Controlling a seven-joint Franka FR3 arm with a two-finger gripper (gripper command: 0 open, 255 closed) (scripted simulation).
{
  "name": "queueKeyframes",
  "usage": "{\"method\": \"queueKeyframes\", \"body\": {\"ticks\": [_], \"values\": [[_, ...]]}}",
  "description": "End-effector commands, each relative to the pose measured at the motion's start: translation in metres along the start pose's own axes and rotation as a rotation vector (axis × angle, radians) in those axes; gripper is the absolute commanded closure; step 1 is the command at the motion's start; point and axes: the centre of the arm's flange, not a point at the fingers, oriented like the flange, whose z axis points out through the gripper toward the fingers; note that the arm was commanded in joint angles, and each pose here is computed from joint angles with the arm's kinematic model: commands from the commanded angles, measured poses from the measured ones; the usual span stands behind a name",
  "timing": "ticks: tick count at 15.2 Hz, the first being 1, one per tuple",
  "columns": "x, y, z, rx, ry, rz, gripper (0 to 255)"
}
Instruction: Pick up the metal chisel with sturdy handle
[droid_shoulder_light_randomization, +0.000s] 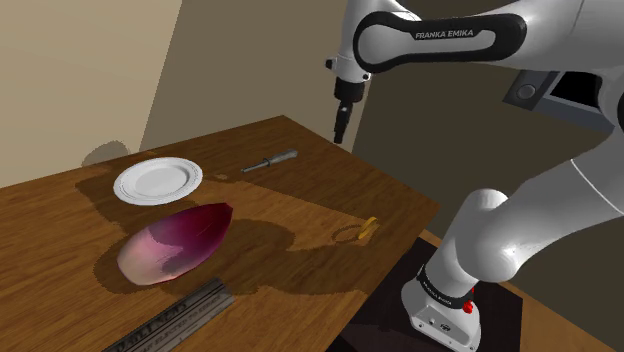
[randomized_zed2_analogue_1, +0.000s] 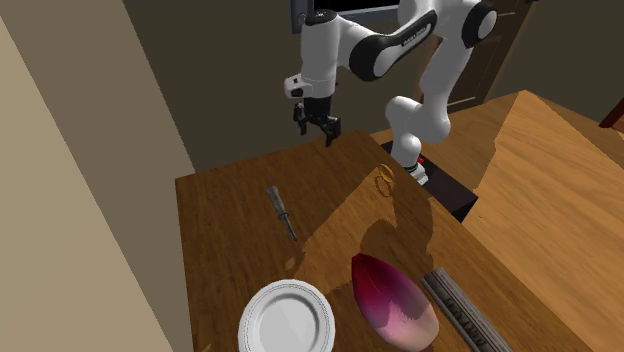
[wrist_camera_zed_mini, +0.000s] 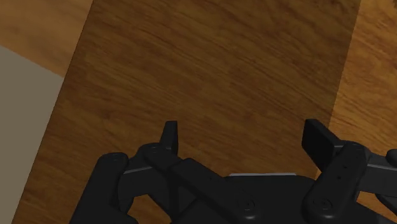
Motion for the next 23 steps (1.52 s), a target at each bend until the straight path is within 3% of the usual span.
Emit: {"method": "queueKeyframes", "body": {"ticks": [1,8,16,23], "values": [[0.028,0.002,0.011,0.0,-0.004,-0.084,0],[0.115,0.0,0.047,0.003,-0.018,-0.36,0],[0.209,-0.03,0.089,0.006,-0.034,-0.676,0],[0.215,-0.034,0.123,0.006,-0.035,-0.693,0]]}}
